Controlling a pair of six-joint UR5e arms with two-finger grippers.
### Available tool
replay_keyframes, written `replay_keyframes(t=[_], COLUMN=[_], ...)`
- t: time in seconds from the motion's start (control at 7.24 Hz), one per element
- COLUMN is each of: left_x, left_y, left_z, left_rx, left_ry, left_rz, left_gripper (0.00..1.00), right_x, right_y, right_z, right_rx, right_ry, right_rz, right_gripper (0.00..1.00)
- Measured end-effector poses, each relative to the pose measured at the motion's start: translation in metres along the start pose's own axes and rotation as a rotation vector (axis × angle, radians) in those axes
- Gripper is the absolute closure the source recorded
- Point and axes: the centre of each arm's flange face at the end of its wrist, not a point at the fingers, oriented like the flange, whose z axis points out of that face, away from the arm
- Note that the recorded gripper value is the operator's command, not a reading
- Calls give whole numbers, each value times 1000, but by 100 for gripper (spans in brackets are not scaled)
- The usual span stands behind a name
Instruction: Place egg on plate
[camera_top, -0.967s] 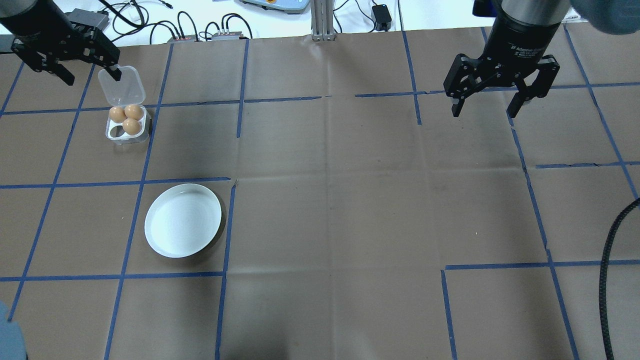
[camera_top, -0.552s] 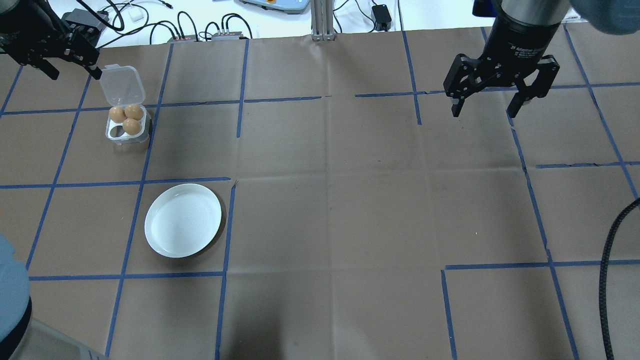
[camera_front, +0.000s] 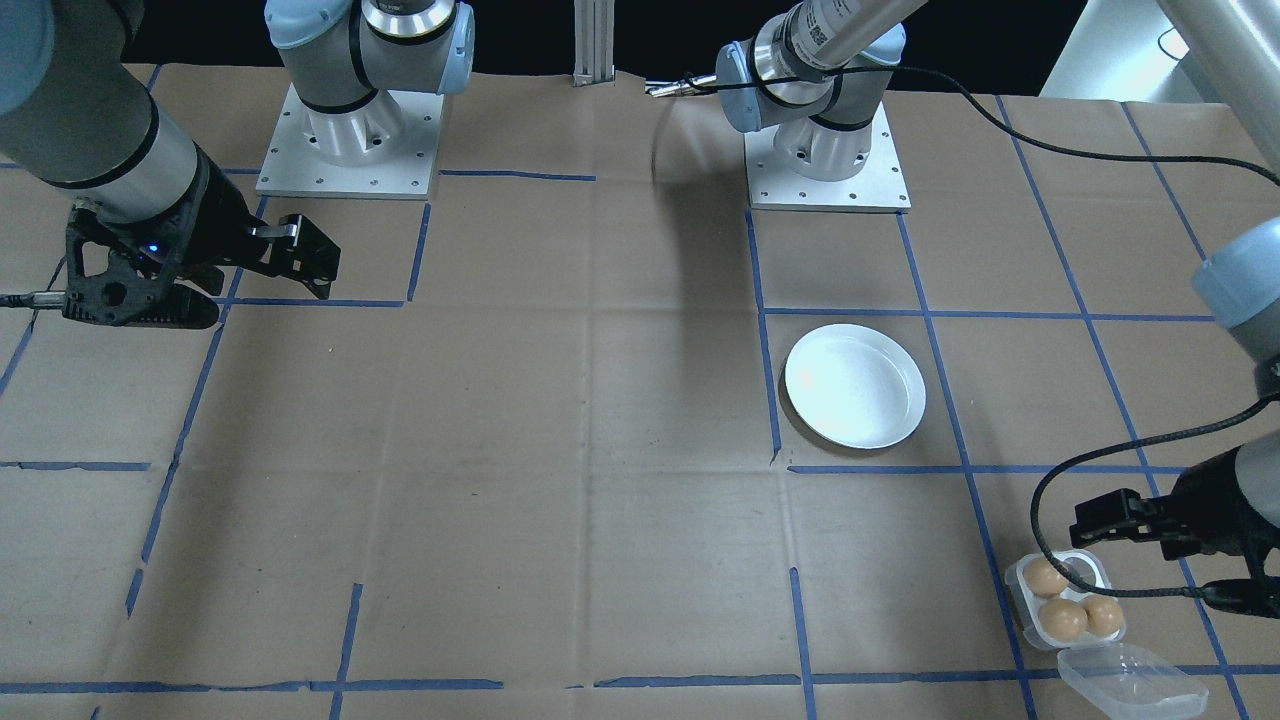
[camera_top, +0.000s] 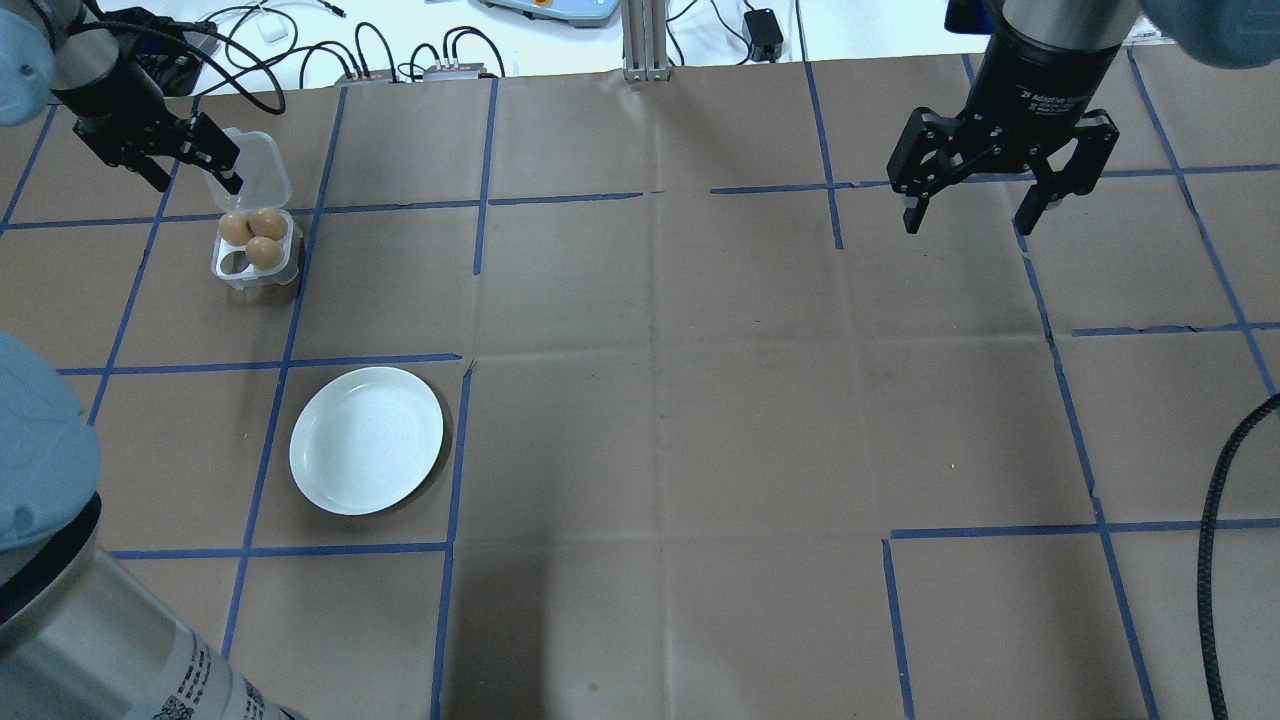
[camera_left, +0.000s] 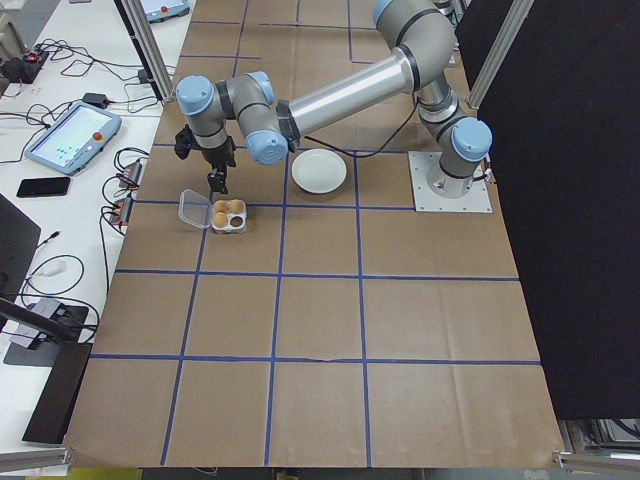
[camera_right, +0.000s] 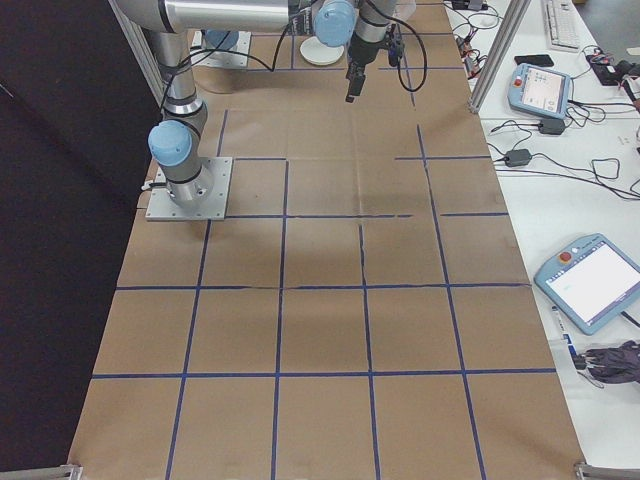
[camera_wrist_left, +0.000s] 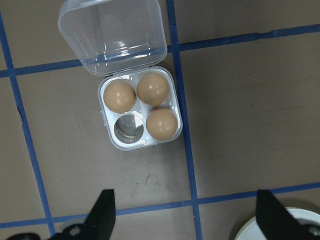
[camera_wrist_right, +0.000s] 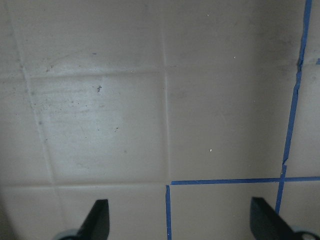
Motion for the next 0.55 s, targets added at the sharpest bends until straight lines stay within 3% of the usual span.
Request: replay_keyframes(t=[0.55], left_x=[-7], left_y=[-12], left_z=[83], left_rx=[-46], left_ry=[25], left_rz=[-39], left_gripper=[1], right_x=[0], right_y=[0], right_z=[0], right_rx=[0], right_ry=[0], right_rz=[0], right_gripper=[0])
